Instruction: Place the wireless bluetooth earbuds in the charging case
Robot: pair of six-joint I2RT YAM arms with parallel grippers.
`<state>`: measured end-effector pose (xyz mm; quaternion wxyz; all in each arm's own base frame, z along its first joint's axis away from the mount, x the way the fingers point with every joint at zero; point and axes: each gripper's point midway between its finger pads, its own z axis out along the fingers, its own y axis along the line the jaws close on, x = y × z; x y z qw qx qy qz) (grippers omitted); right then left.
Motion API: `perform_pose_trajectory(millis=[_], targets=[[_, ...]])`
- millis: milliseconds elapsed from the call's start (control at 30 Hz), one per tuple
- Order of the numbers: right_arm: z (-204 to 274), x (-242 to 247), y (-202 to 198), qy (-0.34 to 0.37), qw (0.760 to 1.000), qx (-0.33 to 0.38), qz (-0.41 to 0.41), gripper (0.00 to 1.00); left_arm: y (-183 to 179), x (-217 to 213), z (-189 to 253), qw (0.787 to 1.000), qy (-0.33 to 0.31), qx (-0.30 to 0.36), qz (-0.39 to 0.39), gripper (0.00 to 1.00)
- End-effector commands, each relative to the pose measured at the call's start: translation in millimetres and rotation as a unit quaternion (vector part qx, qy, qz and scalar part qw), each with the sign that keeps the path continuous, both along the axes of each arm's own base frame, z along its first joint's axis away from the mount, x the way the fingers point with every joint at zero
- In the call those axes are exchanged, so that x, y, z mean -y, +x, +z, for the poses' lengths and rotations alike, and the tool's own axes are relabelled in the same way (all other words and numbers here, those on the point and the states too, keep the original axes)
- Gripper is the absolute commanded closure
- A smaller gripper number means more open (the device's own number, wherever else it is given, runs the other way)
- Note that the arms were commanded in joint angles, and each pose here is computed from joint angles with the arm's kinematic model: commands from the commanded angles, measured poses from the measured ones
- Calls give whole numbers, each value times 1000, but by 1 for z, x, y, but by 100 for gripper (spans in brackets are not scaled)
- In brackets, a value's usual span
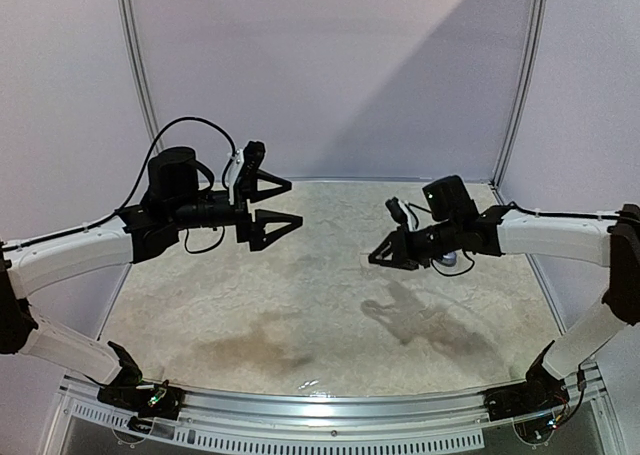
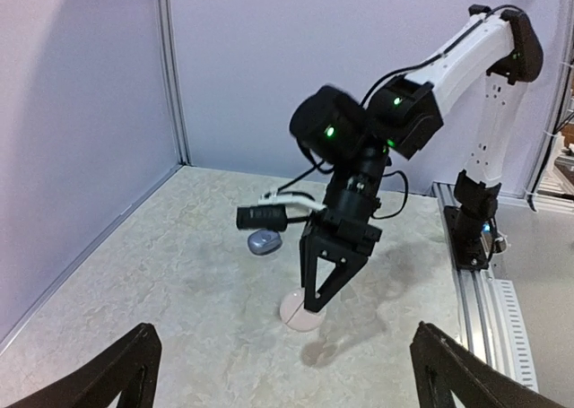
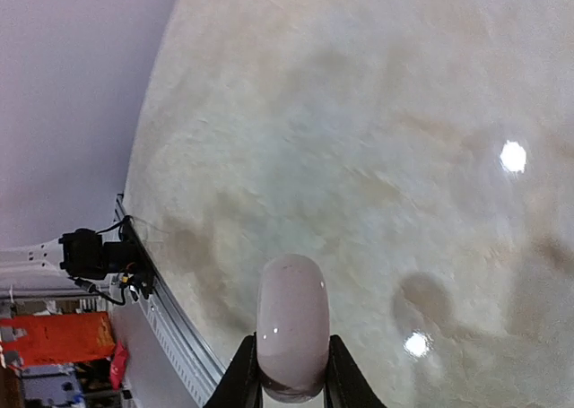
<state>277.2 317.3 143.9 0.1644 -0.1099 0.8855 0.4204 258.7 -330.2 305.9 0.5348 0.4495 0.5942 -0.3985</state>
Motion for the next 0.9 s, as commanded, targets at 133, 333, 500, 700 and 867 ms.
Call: perform_pose_trajectory(millis=[133, 333, 500, 700, 867], targets=[[-91, 30, 8, -8, 983, -176, -54, 100, 0, -8, -6, 1000, 18, 11, 16, 1], [-123, 35, 9, -38, 972, -224, -53, 98, 1, -11, -8, 999, 22, 13, 22, 1], [-132, 45, 8, -84, 967, -234, -60, 71, 4, -12, -7, 999, 22, 15, 26, 1], [-123, 56, 11, -127, 966, -215, -62, 50, 6, -12, -8, 999, 21, 13, 25, 1], [-100, 65, 23, -160, 969, -174, -69, 41, 8, -14, -10, 999, 26, 13, 30, 1]])
